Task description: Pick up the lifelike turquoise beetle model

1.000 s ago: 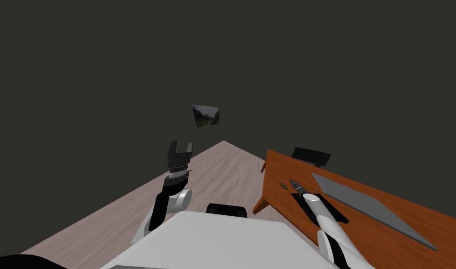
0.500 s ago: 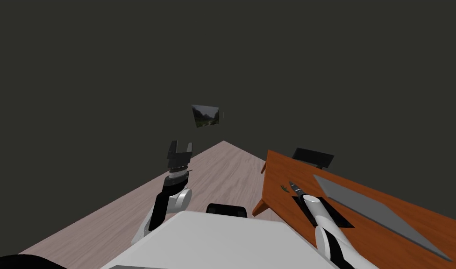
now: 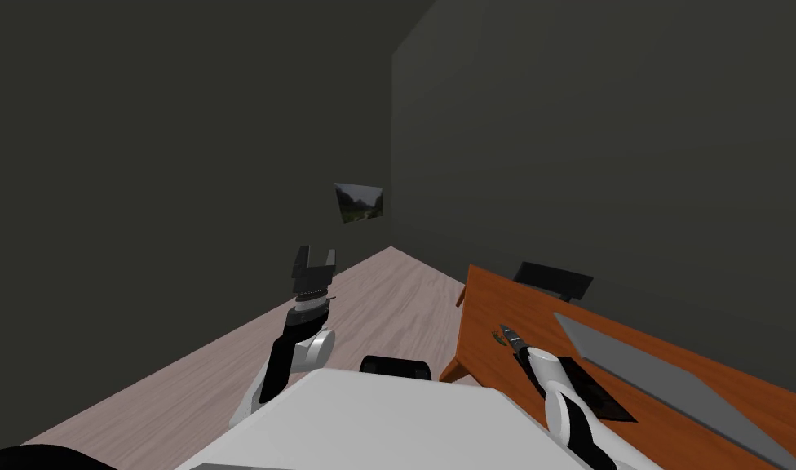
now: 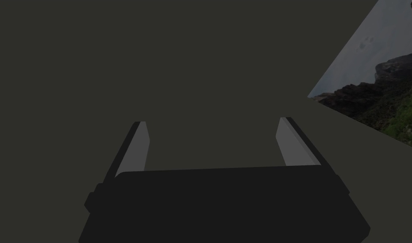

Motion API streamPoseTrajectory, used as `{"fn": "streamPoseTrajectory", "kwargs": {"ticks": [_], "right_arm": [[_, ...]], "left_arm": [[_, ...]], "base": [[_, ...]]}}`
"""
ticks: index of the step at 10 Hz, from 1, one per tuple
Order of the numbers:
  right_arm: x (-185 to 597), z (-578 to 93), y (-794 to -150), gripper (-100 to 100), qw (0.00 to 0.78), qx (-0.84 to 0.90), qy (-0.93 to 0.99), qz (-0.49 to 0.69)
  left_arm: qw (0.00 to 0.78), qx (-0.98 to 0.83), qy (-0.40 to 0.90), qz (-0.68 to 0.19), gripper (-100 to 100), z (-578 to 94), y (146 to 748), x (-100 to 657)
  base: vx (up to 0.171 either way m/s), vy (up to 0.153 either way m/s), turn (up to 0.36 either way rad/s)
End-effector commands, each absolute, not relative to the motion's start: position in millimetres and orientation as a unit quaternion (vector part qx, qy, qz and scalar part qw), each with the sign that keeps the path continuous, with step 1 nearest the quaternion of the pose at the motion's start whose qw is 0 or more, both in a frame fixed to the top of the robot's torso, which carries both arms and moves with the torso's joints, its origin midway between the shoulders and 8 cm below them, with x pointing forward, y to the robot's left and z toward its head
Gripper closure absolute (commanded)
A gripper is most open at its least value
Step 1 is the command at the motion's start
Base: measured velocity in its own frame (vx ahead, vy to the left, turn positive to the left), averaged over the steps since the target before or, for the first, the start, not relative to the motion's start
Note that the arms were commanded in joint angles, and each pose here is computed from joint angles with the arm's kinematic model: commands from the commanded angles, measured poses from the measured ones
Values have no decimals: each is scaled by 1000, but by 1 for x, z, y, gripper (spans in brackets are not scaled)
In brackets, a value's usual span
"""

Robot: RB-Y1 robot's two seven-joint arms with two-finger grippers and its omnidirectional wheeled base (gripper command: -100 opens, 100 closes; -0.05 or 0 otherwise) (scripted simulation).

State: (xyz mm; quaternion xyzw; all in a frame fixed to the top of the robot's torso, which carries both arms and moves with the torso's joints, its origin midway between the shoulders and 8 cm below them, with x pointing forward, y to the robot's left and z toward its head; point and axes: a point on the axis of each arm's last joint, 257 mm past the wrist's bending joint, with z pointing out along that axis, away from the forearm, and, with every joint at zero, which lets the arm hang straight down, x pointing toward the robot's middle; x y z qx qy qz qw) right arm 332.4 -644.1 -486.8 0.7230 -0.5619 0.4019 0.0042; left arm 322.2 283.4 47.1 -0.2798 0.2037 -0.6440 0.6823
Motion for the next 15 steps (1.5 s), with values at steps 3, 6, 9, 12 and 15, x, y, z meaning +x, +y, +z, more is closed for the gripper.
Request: {"fn": "streamPoseTrajectory", "kwargs": {"ticks": [3,6,9,12,15], "right_arm": [[320,-515,-616,-100,-23,718,-587,373],[322,-511,-620,0,-21,716,-589,375],[326,-525,-597,-100,-20,715,-589,375],[326,-525,-597,-100,-20,716,-588,375],[326,-525,-597,100,-20,715,-590,374]], "left_arm": [[682,-280,204,-644,0,47,283,322],[682,-280,204,-644,0,47,283,322],[682,-280,204,-644,0,47,283,322],[682,-280,204,-644,0,47,283,322],[682,-280,204,-644,0,47,283,322]], "base": [[31,-25,23],[3,-1,-3],[33,-96,9],[4,-24,1],[-1,0,-4]]}}
